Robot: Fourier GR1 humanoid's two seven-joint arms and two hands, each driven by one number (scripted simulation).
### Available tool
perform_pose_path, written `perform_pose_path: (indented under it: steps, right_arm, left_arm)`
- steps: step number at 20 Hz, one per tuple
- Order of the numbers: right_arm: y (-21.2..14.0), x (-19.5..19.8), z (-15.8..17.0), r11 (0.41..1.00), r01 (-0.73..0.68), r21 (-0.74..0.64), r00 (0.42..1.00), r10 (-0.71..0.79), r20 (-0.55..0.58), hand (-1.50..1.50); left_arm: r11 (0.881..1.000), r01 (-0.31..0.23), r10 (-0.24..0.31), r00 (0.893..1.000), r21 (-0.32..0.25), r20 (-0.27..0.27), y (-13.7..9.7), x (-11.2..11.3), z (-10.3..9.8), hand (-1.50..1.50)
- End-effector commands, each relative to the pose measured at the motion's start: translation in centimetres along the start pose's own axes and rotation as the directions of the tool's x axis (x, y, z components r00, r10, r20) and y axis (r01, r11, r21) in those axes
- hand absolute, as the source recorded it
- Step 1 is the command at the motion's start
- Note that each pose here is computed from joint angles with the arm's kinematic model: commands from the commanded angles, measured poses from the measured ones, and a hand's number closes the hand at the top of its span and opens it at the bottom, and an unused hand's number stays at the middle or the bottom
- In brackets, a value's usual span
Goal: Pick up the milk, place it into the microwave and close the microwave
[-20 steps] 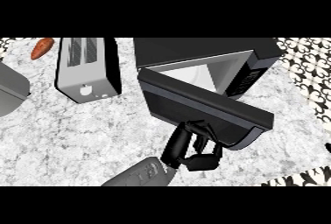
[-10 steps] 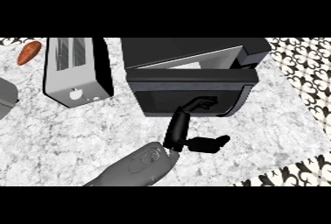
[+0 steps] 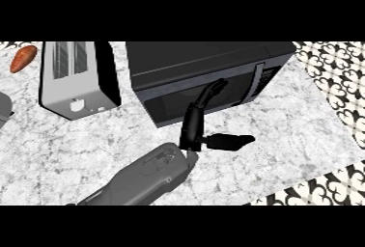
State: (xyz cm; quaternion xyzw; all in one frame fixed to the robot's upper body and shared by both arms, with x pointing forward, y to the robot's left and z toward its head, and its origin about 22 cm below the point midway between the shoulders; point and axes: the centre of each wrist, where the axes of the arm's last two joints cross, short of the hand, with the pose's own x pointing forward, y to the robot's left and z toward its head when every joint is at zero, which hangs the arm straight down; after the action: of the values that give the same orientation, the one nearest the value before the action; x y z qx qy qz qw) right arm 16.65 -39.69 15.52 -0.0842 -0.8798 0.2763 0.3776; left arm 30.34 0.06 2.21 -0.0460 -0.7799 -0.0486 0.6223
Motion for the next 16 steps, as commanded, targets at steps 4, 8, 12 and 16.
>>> perform_pose_path:
  steps: [4,8,12,16]
  right_arm:
    - [-1.2,0.2,-1.6,0.998,-0.058,0.021,0.998,0.058,0.026,1.50]
    - [-1.4,-0.2,-1.8,0.998,-0.062,0.014,0.998,0.062,0.022,1.50]
    - [-1.7,-0.3,-2.5,0.997,-0.074,0.005,0.997,0.073,0.040,1.50]
    - [-1.9,-0.3,-2.8,0.998,-0.062,0.008,0.997,0.062,0.044,1.50]
  left_arm:
    - [0.998,-0.019,0.018,1.000,0.068,0.015,0.0,1.3,-2.1,-1.50]
    - [0.997,-0.009,0.008,1.000,0.080,0.017,0.3,0.5,-2.0,-1.50]
    - [0.997,-0.021,0.019,0.999,0.070,0.033,0.1,0.9,-2.5,-1.50]
    - [0.996,-0.034,0.033,0.999,0.088,0.021,0.3,0.7,-2.5,-1.50]
